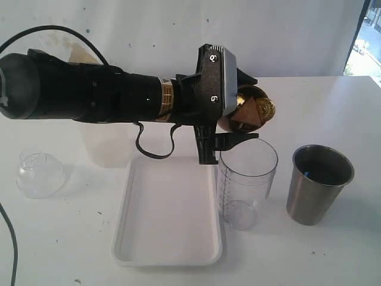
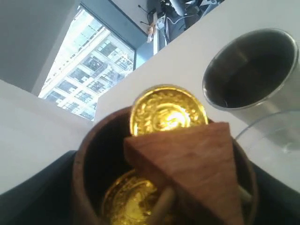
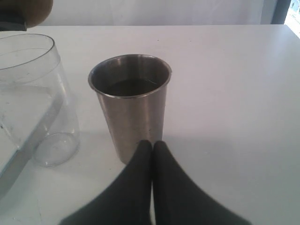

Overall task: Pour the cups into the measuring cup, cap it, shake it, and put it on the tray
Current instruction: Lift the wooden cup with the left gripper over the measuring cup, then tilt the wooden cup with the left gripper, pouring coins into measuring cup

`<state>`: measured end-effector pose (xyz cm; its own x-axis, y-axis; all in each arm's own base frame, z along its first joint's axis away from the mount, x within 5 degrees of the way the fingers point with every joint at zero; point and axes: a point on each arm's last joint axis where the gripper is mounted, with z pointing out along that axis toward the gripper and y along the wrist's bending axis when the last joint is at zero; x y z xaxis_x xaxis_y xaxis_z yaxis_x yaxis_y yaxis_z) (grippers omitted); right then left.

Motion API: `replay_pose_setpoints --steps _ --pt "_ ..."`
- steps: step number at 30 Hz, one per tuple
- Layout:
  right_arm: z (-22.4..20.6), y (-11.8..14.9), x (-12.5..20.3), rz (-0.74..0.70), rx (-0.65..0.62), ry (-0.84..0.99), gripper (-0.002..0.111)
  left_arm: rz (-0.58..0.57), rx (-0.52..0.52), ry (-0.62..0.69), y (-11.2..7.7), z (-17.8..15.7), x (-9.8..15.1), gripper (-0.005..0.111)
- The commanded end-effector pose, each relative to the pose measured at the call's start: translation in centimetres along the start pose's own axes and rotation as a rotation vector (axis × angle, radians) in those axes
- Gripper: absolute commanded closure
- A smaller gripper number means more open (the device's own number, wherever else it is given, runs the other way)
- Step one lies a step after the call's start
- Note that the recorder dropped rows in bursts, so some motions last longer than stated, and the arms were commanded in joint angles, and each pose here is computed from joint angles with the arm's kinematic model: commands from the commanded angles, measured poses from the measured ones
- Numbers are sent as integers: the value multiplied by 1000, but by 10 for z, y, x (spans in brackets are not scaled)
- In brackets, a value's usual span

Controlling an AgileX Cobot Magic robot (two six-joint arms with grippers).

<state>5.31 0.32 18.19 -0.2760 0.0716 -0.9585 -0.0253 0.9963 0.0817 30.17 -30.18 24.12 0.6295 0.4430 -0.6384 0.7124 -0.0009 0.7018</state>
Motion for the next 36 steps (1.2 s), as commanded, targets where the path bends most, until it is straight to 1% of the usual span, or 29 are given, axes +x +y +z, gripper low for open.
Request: replay_pose_setpoints --steps 1,3,6,10,14,16,24,32,36 --pt "0 0 0 1 2 -14 108 17 -1 -36 2 -1 -9 107" --pt "0 0 0 1 2 -14 108 24 -1 -36 2 -1 -9 107" --pt "0 0 0 1 2 -14 108 64 -2 -36 2 -1 -9 107" --pt "0 0 0 1 2 -14 108 81 1 -33 2 -1 -9 107" --pt "0 0 0 1 2 -14 108 191 19 -18 0 -1 -7 107" --pt "0 0 0 1 2 -14 108 219 20 -18 0 -1 -7 107" --pt "0 0 0 1 2 -14 108 248 19 -25 1 -1 -8 107" --pt "0 0 0 1 2 -14 108 388 19 -42 0 -1 -10 107" --pt "0 0 0 1 2 -14 108 402 19 -42 0 -1 -10 107"
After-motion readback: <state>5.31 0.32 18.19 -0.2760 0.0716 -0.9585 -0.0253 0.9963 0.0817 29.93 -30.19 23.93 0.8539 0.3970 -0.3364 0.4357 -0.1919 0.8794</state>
